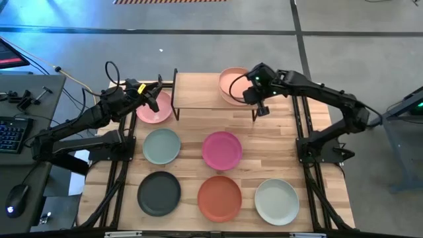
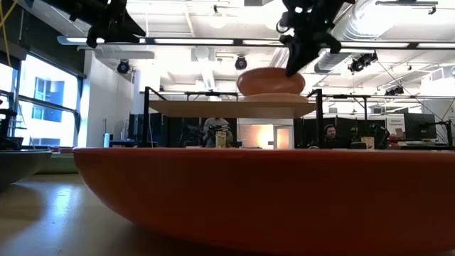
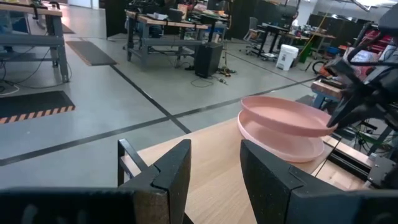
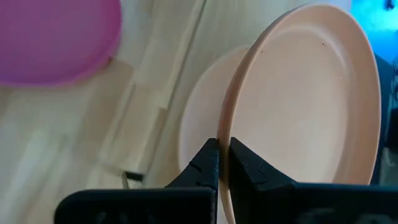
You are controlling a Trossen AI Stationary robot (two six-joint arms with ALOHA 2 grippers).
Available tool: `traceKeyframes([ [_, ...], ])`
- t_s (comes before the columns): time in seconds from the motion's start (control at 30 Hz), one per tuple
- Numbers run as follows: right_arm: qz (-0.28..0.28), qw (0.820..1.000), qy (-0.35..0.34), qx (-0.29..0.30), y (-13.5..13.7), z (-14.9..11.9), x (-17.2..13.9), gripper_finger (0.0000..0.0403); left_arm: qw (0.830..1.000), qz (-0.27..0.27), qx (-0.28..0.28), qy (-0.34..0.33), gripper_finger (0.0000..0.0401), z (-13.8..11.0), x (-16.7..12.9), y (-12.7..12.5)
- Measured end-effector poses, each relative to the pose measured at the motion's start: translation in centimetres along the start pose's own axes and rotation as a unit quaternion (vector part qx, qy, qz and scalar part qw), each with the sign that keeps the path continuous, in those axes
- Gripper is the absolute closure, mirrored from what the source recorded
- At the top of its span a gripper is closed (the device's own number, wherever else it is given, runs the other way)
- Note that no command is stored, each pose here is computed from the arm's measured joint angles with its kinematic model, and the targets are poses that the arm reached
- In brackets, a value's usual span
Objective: Place and stack plates onto a shelf
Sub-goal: Stack the brown plate on top of the light orange plate on the shelf
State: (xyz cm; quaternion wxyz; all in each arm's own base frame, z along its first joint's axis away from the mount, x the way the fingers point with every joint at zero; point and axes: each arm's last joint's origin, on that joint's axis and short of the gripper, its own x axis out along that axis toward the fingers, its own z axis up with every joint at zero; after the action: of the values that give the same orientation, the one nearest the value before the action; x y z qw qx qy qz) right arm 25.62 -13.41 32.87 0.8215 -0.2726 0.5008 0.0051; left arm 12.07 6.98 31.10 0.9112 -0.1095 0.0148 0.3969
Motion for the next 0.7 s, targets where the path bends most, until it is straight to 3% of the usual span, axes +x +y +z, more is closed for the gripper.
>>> traceKeyframes([
  [0.47,0.024,0.999,0.033,-0.002,-0.1,-0.1,2.3,0.0403,1.000,0.000,-0.001,0.000,0.0272,0.0,0.0,0.0],
  [0.7,0.005,0.997,0.073,-0.006,-0.2,-0.2,3.0,0.0403,1.000,0.000,-0.001,0.000,0.0272,0.0,0.0,0.0],
])
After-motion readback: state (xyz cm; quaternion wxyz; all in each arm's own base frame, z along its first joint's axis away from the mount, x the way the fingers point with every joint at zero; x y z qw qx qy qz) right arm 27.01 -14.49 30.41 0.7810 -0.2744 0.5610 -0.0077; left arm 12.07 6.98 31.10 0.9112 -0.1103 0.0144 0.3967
